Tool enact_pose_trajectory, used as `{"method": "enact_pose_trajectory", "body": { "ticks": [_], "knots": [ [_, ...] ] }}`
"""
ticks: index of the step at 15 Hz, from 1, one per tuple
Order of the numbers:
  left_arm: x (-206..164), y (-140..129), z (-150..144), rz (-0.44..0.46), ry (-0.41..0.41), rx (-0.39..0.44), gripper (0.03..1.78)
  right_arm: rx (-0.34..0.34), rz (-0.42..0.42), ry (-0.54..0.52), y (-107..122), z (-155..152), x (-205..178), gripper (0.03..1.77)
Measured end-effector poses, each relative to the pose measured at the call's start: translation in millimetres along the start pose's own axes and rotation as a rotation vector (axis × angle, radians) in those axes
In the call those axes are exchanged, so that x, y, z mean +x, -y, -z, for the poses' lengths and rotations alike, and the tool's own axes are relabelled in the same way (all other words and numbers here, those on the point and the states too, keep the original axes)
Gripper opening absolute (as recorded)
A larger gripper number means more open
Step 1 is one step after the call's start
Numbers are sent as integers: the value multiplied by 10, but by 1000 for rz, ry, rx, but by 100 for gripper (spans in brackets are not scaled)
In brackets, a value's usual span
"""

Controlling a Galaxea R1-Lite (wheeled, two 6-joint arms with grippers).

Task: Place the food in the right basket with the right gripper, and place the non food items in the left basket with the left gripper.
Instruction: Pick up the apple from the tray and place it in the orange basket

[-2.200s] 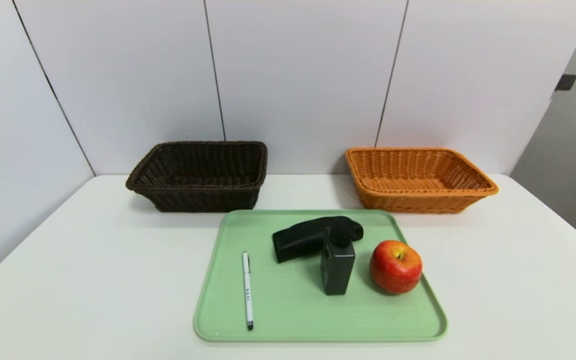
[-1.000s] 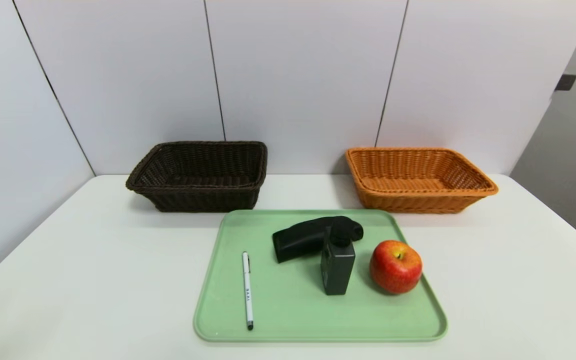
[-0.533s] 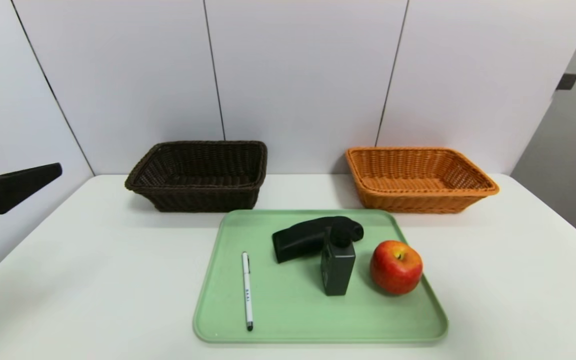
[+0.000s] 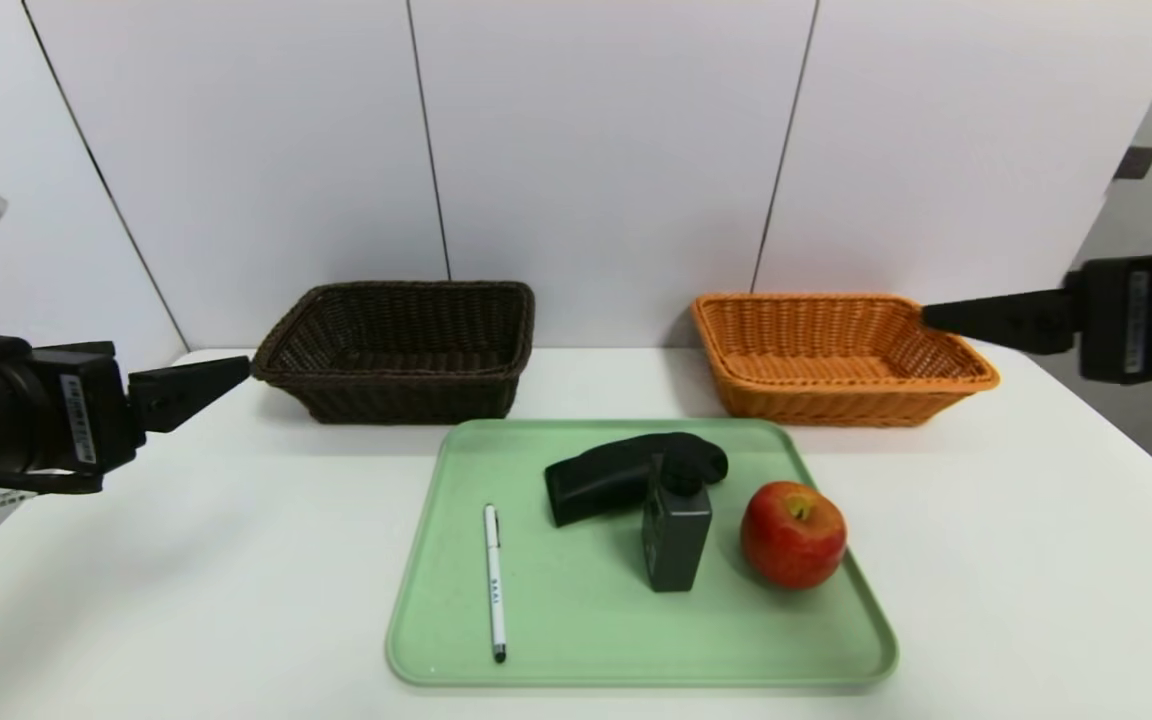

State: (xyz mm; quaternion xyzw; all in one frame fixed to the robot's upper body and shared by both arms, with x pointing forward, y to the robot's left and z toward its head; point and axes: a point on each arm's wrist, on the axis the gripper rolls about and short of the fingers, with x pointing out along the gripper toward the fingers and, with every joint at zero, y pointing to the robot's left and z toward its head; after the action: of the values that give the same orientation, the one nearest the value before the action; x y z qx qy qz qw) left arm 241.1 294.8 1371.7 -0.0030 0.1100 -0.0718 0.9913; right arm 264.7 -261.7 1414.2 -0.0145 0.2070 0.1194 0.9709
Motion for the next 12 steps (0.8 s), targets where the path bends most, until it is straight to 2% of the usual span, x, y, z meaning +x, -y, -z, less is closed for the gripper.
{"method": "enact_pose_trajectory", "body": {
  "ticks": [3, 6, 9, 12],
  "knots": [
    [160, 65, -18, 11, -32, 4, 169, 35, -16, -113, -174, 53, 340, 170],
    [278, 129, 0, 36, -65, 14, 169, 69, -9, -256, -328, 143, 504, 170],
    [347, 219, 63, 74, -123, 27, 169, 92, 20, -398, -392, 230, 600, 170],
    [393, 264, 81, 86, -184, 39, 169, 101, 47, -482, -430, 291, 711, 170]
  ]
}}
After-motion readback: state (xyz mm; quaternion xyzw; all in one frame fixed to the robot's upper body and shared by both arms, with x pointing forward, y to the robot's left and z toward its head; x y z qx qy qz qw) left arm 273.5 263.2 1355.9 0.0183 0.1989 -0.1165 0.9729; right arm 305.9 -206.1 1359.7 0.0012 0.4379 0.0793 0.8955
